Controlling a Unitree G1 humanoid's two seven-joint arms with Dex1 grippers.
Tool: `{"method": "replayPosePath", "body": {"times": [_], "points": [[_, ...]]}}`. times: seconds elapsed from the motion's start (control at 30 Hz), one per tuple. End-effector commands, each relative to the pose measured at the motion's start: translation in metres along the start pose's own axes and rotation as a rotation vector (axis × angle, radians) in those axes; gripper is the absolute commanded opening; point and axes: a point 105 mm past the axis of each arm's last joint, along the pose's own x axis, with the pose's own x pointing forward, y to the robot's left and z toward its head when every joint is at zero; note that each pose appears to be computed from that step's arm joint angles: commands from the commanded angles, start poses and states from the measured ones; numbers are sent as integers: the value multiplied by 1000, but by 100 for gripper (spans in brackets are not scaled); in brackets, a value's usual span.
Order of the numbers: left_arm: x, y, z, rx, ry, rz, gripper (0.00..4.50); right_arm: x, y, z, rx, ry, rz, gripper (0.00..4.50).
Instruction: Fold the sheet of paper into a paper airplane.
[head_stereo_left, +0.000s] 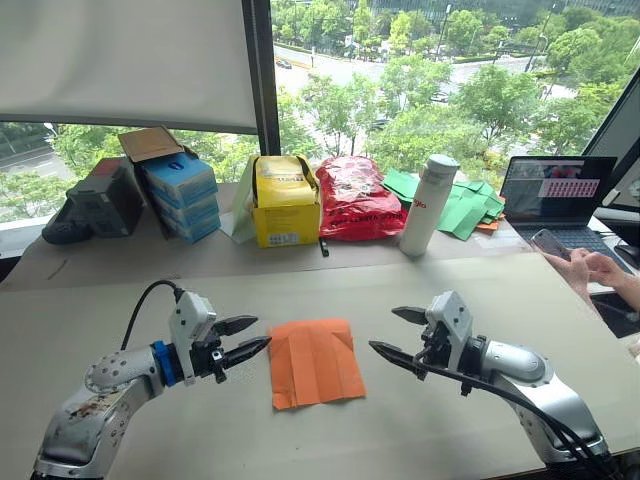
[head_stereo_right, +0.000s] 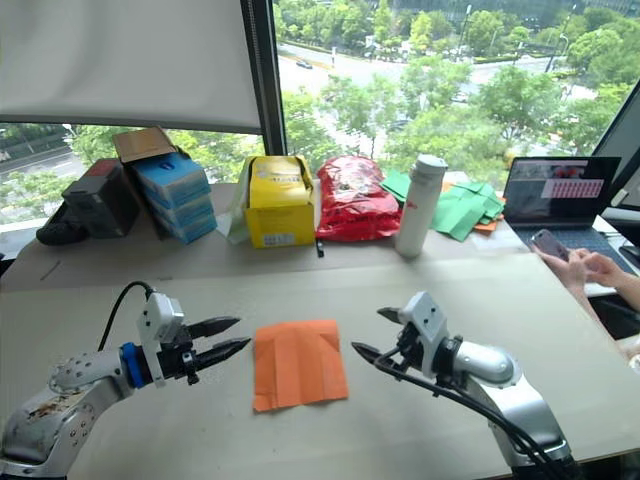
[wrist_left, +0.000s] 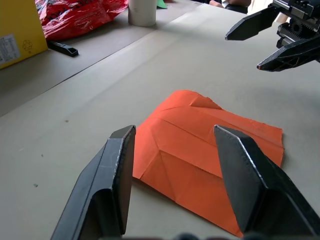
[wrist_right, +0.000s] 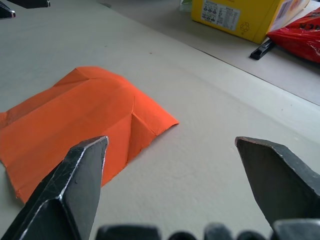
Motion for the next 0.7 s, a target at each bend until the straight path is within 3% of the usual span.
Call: {"method": "replayPosePath", "body": {"times": [0.03, 0.13, 0.43, 0.53, 0.7], "points": [[17, 0, 1, 56, 3, -38, 102, 3, 3, 11, -43, -29, 4, 450], [31, -4, -5, 66, 27, -67, 2, 4, 4, 9, -49, -18, 3, 450], [45, -4, -62, 122, 270, -69, 2, 4, 10, 6, -74, 16, 6, 450], [45, 2, -73, 133, 319, -45, 2, 3, 10, 6, -74, 21, 6, 450], [48, -8, -82, 142, 349, -100, 2, 5, 16, 2, -78, 64, 44, 450]]}}
